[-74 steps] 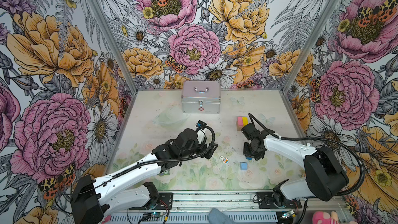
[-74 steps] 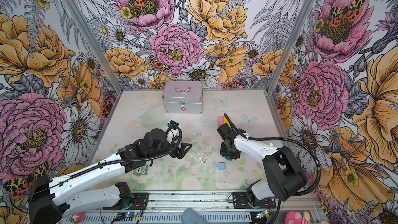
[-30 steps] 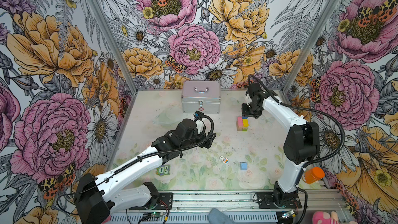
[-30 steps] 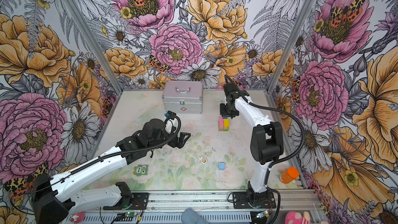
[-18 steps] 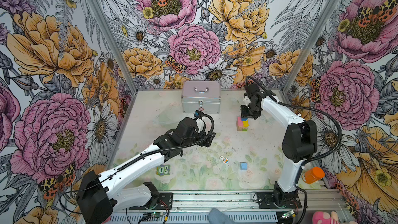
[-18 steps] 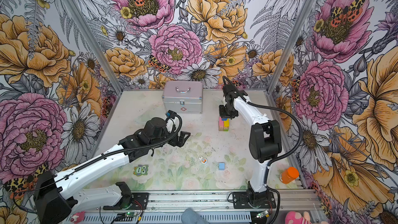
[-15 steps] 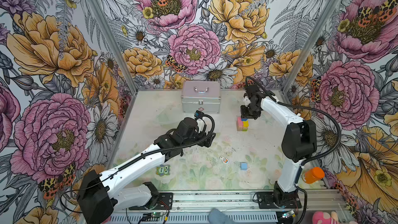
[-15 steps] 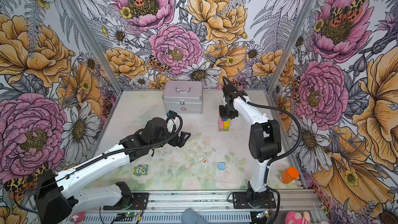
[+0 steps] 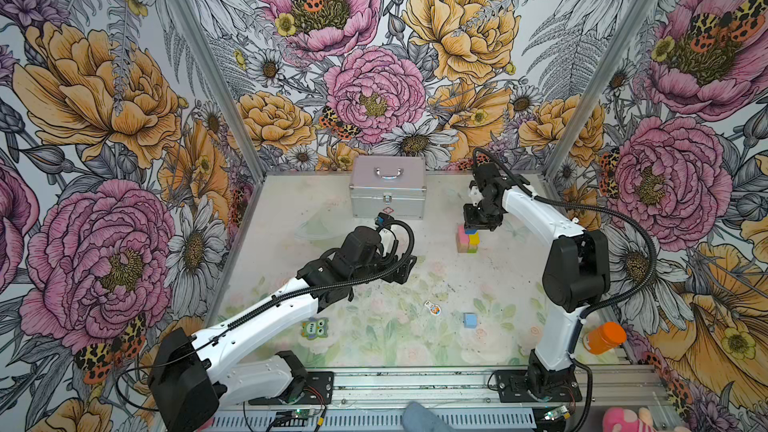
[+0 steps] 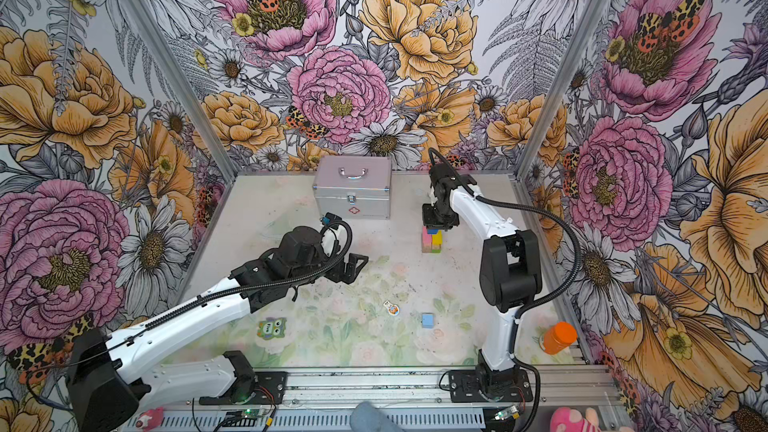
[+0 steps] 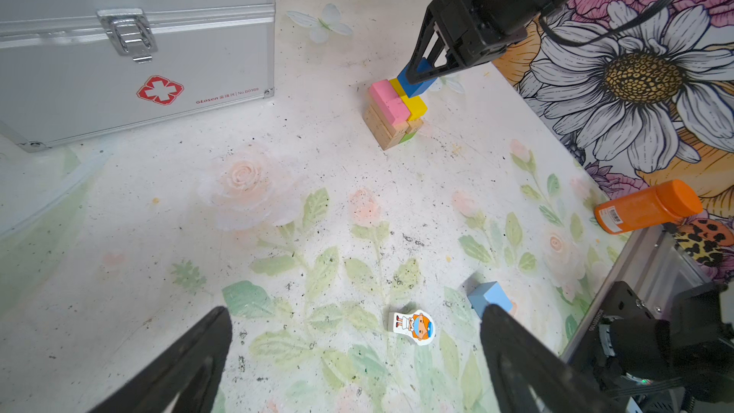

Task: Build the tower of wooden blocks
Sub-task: 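Lower the dark blue cube onto the pink and yellow blocks with the right gripper, then open the right gripper and move it back toward the light blue cube, then lower the right gripper around the light blue cube and close it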

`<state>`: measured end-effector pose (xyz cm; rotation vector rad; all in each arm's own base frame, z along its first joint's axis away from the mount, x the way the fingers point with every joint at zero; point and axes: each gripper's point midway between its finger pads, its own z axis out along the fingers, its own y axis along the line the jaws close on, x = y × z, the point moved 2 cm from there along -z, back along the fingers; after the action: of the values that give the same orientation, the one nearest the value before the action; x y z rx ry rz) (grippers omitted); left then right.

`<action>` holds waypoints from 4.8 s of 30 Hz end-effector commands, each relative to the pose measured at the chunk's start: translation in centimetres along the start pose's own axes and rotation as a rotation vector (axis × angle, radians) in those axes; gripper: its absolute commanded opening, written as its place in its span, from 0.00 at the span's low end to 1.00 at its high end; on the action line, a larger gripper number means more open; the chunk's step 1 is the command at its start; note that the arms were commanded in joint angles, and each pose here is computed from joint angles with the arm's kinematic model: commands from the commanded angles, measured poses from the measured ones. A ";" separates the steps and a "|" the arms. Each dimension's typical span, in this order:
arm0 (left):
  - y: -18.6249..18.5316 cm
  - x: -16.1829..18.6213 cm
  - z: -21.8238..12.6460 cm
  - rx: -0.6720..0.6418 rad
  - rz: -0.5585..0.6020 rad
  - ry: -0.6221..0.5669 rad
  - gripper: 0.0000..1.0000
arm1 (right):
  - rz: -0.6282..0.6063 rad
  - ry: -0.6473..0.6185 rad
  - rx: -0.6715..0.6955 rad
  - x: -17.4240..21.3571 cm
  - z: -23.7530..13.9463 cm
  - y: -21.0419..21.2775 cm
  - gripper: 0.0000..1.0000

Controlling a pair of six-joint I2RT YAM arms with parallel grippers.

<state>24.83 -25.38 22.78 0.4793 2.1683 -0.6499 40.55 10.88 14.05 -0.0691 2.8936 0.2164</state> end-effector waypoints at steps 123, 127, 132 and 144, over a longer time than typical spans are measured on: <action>-2.0 6.4 -6.0 0.061 -0.110 -0.082 0.99 | 0.035 -0.024 0.026 14.2 -5.3 2.6 0.57; -3.1 7.4 -6.6 0.069 -0.096 -0.095 0.99 | 0.056 -0.012 0.026 17.9 -4.6 2.7 0.57; -4.2 8.7 -7.0 0.089 -0.086 -0.090 0.99 | 0.062 0.005 0.030 21.1 -3.3 2.6 0.57; -5.5 10.7 -7.1 0.096 -0.083 -0.055 0.99 | 0.035 0.021 -0.002 24.5 -0.5 4.0 0.55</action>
<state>10.91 -24.67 20.26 0.4563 2.1105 -0.8447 15.62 13.52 8.90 -0.0695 2.9800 0.1831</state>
